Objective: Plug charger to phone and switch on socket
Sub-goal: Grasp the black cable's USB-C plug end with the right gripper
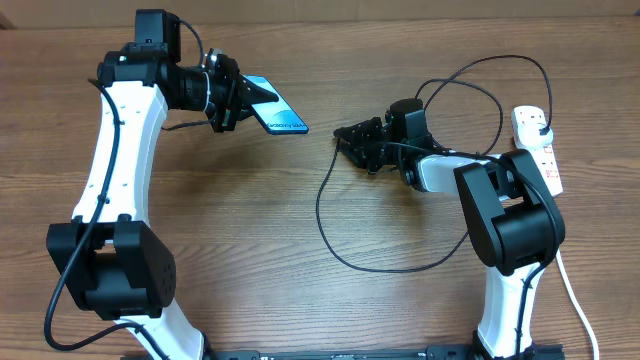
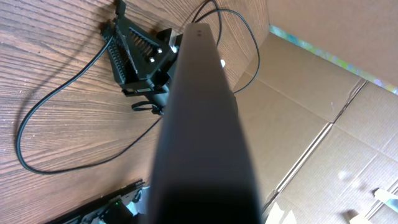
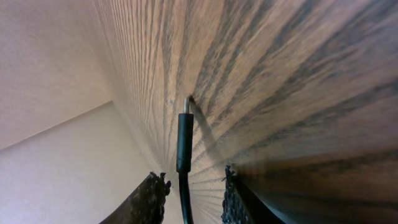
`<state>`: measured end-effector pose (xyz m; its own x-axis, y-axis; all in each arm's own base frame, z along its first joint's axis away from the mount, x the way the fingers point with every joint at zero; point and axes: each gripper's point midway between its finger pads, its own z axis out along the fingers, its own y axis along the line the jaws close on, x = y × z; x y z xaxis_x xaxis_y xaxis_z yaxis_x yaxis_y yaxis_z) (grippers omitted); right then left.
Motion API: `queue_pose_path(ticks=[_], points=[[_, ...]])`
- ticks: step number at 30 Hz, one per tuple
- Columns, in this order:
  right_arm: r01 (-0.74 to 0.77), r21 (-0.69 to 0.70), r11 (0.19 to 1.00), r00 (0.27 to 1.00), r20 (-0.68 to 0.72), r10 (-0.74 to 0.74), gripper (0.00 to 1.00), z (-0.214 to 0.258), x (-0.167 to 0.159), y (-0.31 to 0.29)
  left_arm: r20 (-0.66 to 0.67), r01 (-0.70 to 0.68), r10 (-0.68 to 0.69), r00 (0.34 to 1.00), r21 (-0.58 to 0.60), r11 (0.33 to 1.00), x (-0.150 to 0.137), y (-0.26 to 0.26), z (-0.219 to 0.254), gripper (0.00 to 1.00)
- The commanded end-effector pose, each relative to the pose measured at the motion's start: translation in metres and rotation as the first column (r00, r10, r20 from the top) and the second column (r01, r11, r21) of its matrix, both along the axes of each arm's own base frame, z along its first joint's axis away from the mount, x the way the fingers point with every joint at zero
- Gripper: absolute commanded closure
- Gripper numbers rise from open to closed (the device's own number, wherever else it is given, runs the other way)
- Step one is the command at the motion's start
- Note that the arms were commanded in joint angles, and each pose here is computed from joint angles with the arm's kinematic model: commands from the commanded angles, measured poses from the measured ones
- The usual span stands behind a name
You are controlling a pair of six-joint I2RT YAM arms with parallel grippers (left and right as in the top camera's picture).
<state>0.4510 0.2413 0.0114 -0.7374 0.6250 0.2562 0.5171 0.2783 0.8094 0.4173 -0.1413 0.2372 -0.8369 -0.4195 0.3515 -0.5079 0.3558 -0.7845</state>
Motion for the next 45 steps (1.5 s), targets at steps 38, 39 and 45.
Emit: queue_pose_path(ticks=[38, 39, 45], points=[[-0.397, -0.018, 0.918, 0.861, 0.340, 0.379, 0.96, 0.005, -0.016, -0.036, 0.118, 0.069, -0.083, 0.990, 0.117, 0.991, -0.001, -0.003, -0.008, 0.96], [-0.407, -0.017, 0.913, 0.851, 0.354, 0.387, 0.96, 0.009, -0.017, -0.036, 0.130, 0.075, -0.092, 0.987, 0.126, 0.989, -0.001, -0.002, -0.008, 0.96], [-0.452, -0.012, 0.892, 0.804, 0.428, 0.413, 0.96, 0.048, -0.021, -0.033, 0.225, 0.135, -0.170, 0.959, 0.163, 0.977, -0.001, -0.002, -0.008, 0.96]])
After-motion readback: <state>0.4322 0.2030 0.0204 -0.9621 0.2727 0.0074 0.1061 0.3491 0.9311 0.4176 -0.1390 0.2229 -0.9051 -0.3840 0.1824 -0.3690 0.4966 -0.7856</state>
